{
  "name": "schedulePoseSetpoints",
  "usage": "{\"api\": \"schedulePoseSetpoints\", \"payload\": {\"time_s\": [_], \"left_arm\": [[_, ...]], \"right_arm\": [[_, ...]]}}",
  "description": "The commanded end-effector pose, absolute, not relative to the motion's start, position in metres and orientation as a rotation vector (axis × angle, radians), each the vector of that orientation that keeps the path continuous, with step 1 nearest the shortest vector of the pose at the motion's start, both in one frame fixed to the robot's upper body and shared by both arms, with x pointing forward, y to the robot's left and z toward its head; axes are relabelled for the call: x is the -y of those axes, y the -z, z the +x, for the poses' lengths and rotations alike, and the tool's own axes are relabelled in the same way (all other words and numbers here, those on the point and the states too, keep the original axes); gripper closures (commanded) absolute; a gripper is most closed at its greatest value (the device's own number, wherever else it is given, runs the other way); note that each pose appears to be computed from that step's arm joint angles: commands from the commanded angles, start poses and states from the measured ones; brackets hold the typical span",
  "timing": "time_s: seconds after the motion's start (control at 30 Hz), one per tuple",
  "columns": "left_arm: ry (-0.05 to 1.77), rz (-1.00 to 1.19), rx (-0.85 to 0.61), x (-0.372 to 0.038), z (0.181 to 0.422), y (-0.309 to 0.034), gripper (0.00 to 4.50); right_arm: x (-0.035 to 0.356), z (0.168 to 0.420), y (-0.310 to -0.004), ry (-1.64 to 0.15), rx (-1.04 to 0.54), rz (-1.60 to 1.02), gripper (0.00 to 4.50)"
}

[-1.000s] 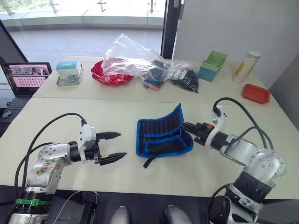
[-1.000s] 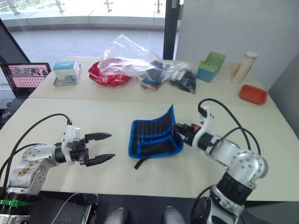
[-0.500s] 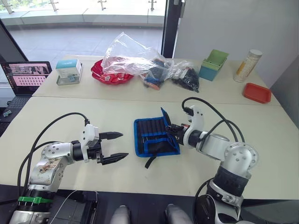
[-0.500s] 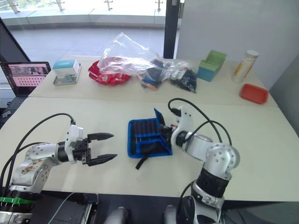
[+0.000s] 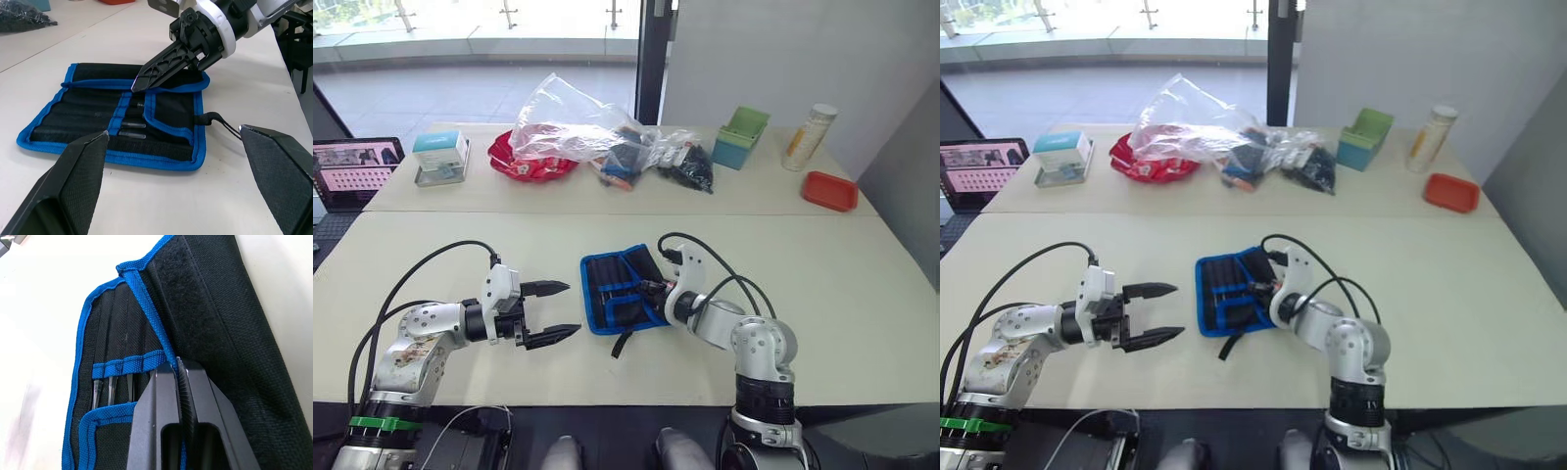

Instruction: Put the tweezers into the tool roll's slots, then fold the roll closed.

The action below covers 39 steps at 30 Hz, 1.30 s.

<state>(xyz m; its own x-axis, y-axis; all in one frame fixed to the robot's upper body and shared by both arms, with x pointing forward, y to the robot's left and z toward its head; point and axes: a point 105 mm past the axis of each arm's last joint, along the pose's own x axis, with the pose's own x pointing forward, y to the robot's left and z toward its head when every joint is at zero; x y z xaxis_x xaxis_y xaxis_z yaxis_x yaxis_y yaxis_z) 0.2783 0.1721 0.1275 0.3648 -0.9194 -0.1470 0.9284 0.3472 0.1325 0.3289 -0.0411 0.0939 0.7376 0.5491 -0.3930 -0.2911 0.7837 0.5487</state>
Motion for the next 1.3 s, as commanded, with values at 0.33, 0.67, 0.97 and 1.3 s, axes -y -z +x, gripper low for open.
{"api": "schedulePoseSetpoints", "payload": {"time_s": [0.33, 0.67, 0.97, 1.3], "left_arm": [[1.180, 0.232, -0.034, -0.176, 0.276, -0.135, 0.00], [1.168, 0.137, -0.073, -0.170, 0.279, -0.132, 0.00], [1.151, -0.067, -0.179, -0.149, 0.274, -0.129, 0.00], [1.107, -0.162, -0.367, -0.135, 0.269, -0.104, 0.00]], "right_arm": [[0.036, 0.324, -0.117, -0.693, -0.500, 0.470, 1.49], [0.065, 0.330, -0.177, -0.853, -0.276, 0.387, 1.20], [0.105, 0.338, -0.139, -0.840, -0.208, 0.091, 3.40], [0.114, 0.336, -0.097, -0.850, -0.226, -0.186, 4.47]]}}
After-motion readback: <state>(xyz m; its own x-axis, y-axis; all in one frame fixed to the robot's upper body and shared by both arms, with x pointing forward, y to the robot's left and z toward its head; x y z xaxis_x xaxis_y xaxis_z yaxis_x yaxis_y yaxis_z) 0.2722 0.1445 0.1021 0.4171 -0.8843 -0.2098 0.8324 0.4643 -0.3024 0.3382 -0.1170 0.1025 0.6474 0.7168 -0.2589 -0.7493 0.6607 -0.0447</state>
